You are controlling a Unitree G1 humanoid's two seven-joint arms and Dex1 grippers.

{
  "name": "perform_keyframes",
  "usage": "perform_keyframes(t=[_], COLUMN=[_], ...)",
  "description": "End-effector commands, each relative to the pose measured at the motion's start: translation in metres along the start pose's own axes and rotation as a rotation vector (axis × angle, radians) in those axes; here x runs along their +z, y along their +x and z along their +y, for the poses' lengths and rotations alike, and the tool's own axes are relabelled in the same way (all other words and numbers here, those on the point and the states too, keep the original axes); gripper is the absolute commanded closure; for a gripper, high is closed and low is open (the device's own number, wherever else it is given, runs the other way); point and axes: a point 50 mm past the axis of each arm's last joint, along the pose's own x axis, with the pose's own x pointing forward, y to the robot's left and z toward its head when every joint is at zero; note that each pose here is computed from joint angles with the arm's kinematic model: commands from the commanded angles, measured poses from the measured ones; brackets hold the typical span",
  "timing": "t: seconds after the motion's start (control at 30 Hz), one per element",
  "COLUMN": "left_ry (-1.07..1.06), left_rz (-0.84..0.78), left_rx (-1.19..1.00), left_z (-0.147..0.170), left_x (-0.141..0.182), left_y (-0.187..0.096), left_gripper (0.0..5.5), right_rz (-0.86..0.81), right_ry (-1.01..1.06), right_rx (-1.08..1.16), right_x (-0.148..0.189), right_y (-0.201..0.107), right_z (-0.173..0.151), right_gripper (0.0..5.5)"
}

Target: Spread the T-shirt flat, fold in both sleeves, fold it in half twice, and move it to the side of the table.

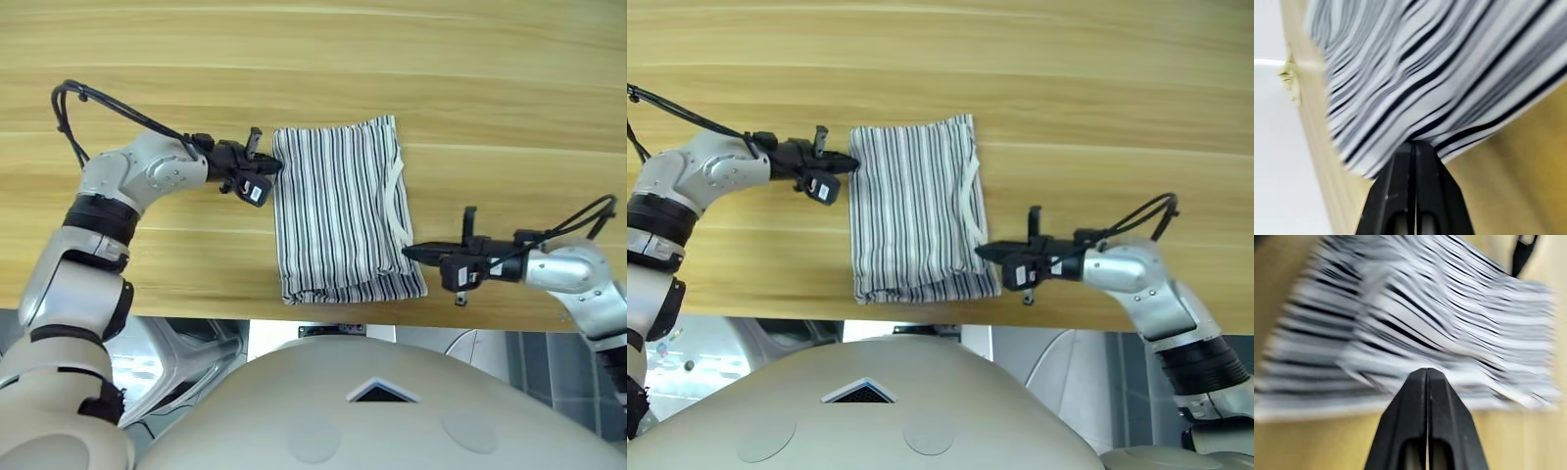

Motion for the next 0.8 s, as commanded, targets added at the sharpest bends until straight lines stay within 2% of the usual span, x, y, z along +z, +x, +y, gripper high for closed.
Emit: perform_keyframes(t=[0.03,0.13,0.27,0.4,0.47,0.53,0.67,0.8], left_ry=[0.12,0.218,0.276,0.224,0.163,0.09,-0.087,-0.269], left_rz=[0.039,0.032,-0.007,-0.088,-0.161,-0.213,-0.209,-0.198], left_rx=[0.171,0.299,0.406,0.463,0.477,0.446,0.291,0.118], left_z=[0.033,0.053,0.066,0.064,0.063,0.058,0.037,0.01], left_x=[-0.009,-0.01,-0.007,-0.001,0.006,0.012,0.013,0.018], left_y=[-0.006,-0.01,-0.006,-0.012,-0.022,-0.037,-0.066,-0.084], left_gripper=[5.5,5.5,5.5,5.5,5.5,5.2,4.63,3.99], right_rz=[-0.007,-0.087,-0.069,-0.001,0.073,0.13,0.229,0.301], right_ry=[-0.059,-0.075,-0.065,-0.04,-0.036,-0.004,0.039,0.068], right_rx=[-0.124,-0.189,-0.245,-0.273,-0.29,-0.323,-0.332,-0.247], right_x=[0.011,0.025,0.017,0.002,-0.011,-0.021,-0.038,-0.051], right_y=[-0.021,-0.023,-0.007,0.013,0.012,0.003,-0.021,-0.038], right_z=[-0.02,-0.03,-0.045,-0.053,-0.056,-0.062,-0.065,-0.051], right_gripper=[5.49,5.49,5.49,5.49,5.49,5.5,4.85,4.12])
